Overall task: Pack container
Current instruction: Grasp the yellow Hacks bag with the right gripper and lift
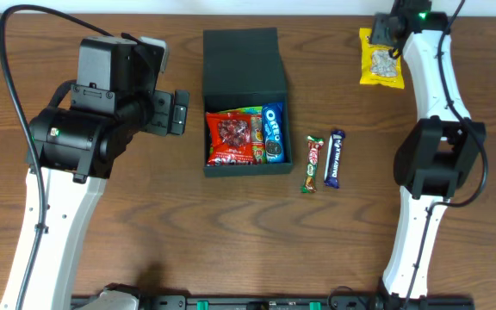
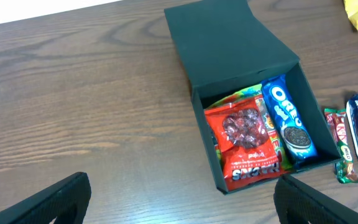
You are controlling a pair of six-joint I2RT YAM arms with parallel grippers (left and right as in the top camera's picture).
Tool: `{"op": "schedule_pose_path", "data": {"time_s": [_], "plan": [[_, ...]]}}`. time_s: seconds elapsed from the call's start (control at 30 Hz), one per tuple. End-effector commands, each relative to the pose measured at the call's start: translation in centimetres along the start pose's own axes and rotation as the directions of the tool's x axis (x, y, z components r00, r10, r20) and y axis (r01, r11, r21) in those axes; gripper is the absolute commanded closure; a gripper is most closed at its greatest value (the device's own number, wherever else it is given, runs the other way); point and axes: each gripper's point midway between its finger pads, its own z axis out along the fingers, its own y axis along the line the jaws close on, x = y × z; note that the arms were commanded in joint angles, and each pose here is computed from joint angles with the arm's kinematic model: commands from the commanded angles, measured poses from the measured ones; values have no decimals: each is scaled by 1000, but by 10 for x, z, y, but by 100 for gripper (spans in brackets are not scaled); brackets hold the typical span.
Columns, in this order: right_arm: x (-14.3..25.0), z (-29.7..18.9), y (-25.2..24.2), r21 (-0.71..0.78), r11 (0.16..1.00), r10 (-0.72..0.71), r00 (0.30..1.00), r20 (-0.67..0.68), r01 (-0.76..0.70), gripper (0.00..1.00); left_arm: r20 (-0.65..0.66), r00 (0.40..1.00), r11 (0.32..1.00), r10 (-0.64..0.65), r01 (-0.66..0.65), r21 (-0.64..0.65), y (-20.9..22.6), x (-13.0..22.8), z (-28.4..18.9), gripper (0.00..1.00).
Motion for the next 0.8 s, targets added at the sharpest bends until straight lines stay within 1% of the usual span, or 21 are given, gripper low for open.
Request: {"op": "schedule_pose_path", "data": {"time_s": [0.0, 0.03, 0.07, 0.37, 0.5, 0.57, 0.6, 0.63, 0.67, 0.73, 0.77], "plan": [[8, 12, -8, 14, 999, -30, 999, -21, 31, 11, 30, 999, 1000, -12, 12, 1, 0, -6, -10, 5], [13, 19, -9, 15, 999, -30, 999, -30, 30, 4, 30, 999, 1000, -12, 12, 1, 0, -6, -10, 5], [17, 24, -9, 14, 999, -30, 999, -37, 31, 1, 31, 999, 1000, -12, 12, 1, 0, -6, -10, 5], [65, 81, -7, 3, 999, -35, 990, -135, 36, 1, 48, 999, 1000, -11, 11, 0, 0, -10, -10, 5], [82, 95, -4, -12, 999, -39, 984, -174, 38, 1, 51, 999, 1000, -11, 11, 0, 0, -11, -10, 5], [90, 100, -4, -9, 999, -33, 981, -192, 32, 14, 51, 999, 1000, -11, 11, 0, 0, -11, -10, 5], [92, 101, -4, -9, 999, -33, 980, -197, 31, 25, 51, 999, 1000, -11, 11, 0, 0, -11, -10, 5], [93, 101, -5, -7, 1000, -25, 979, -200, 25, 31, 51, 999, 1000, -11, 11, 0, 0, -11, -10, 5], [93, 101, -5, -7, 1000, -23, 979, -201, 22, 42, 51, 999, 1000, -11, 11, 0, 0, -11, -10, 5], [94, 101, -5, -6, 1000, -23, 978, -206, 23, 55, 51, 999, 1000, -11, 11, 0, 0, -11, -10, 5], [96, 100, -5, -5, 1000, -24, 977, -214, 23, 58, 51, 999, 1000, -11, 11, 0, 1, -11, -10, 5]]}}
